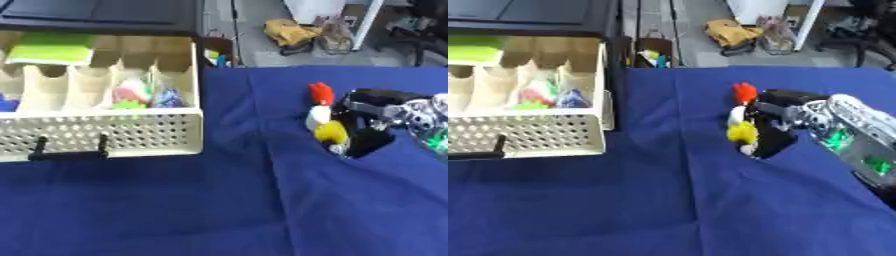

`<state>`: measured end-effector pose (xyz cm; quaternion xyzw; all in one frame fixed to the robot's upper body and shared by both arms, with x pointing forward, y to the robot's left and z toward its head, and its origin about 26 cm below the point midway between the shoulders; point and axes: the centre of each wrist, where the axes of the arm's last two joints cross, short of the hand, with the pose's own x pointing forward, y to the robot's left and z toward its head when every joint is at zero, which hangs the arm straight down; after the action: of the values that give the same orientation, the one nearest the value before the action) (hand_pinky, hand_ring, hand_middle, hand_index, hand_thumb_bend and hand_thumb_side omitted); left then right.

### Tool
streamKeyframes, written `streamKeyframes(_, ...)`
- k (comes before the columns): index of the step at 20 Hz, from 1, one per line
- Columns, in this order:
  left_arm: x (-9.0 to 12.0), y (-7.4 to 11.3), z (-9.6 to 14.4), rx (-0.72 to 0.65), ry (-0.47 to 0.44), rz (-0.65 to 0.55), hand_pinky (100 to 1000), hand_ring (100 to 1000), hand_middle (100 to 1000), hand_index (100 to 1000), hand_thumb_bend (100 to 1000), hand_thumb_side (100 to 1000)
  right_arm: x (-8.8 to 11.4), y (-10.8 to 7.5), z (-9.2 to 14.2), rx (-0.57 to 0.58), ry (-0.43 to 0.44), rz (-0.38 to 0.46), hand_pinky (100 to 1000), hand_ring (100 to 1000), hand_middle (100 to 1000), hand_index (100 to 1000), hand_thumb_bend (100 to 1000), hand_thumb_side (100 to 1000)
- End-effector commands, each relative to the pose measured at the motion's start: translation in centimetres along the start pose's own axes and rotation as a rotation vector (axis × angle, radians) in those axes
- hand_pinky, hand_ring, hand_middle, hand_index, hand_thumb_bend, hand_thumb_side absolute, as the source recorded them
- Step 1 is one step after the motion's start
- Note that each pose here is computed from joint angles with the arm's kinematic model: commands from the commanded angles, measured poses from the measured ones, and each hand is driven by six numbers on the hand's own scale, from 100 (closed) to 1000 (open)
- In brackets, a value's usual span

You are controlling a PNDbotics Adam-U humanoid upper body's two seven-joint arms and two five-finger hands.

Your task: Pick up objects from table and place into drawer.

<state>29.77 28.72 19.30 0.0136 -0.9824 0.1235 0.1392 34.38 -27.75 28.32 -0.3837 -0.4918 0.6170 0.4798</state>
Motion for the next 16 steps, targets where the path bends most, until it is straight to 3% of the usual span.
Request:
streamKeyframes(1,0.4,0.2,-0.6,-0.027,-0.017,-0.005,380,563,619,819,252,981,0.8,-2.9,1.8,-0.106,-0.016,0.038,359,521,390,436,237,394)
streamKeyframes(7,0.4,0.3,-0.4,-0.03,-0.005,-0.007,381,563,619,819,251,981,3.8,-6.3,2.8,-0.253,-0.102,0.069,354,508,381,431,230,428)
streamKeyframes(16,0.4,0.3,-0.3,-0.035,0.008,-0.004,383,564,619,819,250,980,7.1,-9.4,1.6,-0.338,-0.18,0.089,355,504,376,429,226,451)
